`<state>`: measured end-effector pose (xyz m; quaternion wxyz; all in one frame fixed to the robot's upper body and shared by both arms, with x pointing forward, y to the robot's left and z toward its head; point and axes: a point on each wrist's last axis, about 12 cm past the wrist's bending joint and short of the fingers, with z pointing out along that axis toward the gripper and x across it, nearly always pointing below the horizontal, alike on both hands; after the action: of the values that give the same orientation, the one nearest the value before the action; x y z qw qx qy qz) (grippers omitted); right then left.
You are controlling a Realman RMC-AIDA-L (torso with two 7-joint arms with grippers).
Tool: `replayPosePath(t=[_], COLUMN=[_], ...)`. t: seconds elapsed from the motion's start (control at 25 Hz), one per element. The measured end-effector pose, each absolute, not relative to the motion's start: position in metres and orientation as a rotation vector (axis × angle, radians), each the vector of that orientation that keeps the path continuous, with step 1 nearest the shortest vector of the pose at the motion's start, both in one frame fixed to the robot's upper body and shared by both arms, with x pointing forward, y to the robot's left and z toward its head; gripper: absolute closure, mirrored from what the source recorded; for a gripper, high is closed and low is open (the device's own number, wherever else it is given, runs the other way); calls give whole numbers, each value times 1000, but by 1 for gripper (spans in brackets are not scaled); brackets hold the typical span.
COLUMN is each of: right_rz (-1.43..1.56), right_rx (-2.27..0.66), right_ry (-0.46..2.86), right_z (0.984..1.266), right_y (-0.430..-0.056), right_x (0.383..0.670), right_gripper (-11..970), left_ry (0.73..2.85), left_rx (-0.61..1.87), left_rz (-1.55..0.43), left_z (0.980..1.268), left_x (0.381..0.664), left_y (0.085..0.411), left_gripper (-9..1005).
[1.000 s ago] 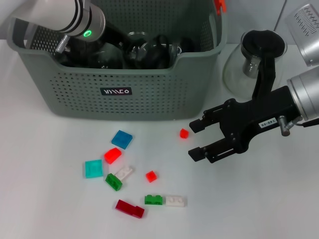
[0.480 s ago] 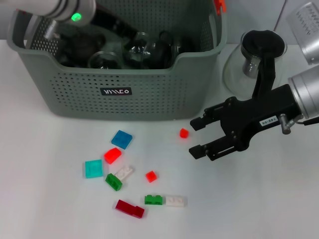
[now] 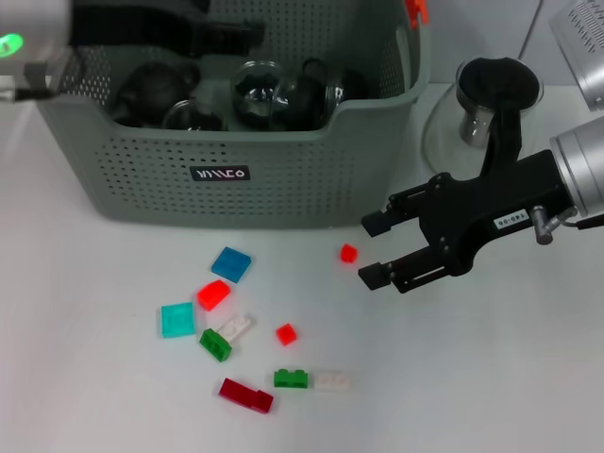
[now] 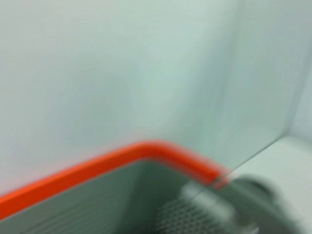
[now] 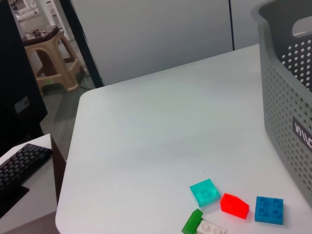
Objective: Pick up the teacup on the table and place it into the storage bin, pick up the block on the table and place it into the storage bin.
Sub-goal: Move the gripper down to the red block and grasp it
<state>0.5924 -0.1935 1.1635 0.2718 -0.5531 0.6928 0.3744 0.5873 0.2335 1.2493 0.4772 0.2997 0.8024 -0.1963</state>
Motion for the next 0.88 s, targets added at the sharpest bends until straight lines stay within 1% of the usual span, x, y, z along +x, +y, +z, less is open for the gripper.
replayPosePath(t=[0.04,0.24,0.44,0.6,0.88], right_rz=[1007,1005,1000,985,943], right_rx=[-1489,-1491,-1501,-1507,-1523], right_ry=[1866,1866,1870,1891,1972], right_z=[1163,1163,1164,1165,1165], right_y=[-194,-194,-195,-197,-194], right_x=[592,592,592,593,597], right_gripper=[183,182,182,182,182], left_ry=[1868,1761,1679,1663,1595], left_rx=[747,796,869,917,971], left_rz=[-605,-799,-968,-1013,-941], left_z=[1253,1246,1224,1201,1157], left_x=[564,539,521,510,494], left_y=[247,266,280,288,306], left_gripper=[216,218,220,221,221])
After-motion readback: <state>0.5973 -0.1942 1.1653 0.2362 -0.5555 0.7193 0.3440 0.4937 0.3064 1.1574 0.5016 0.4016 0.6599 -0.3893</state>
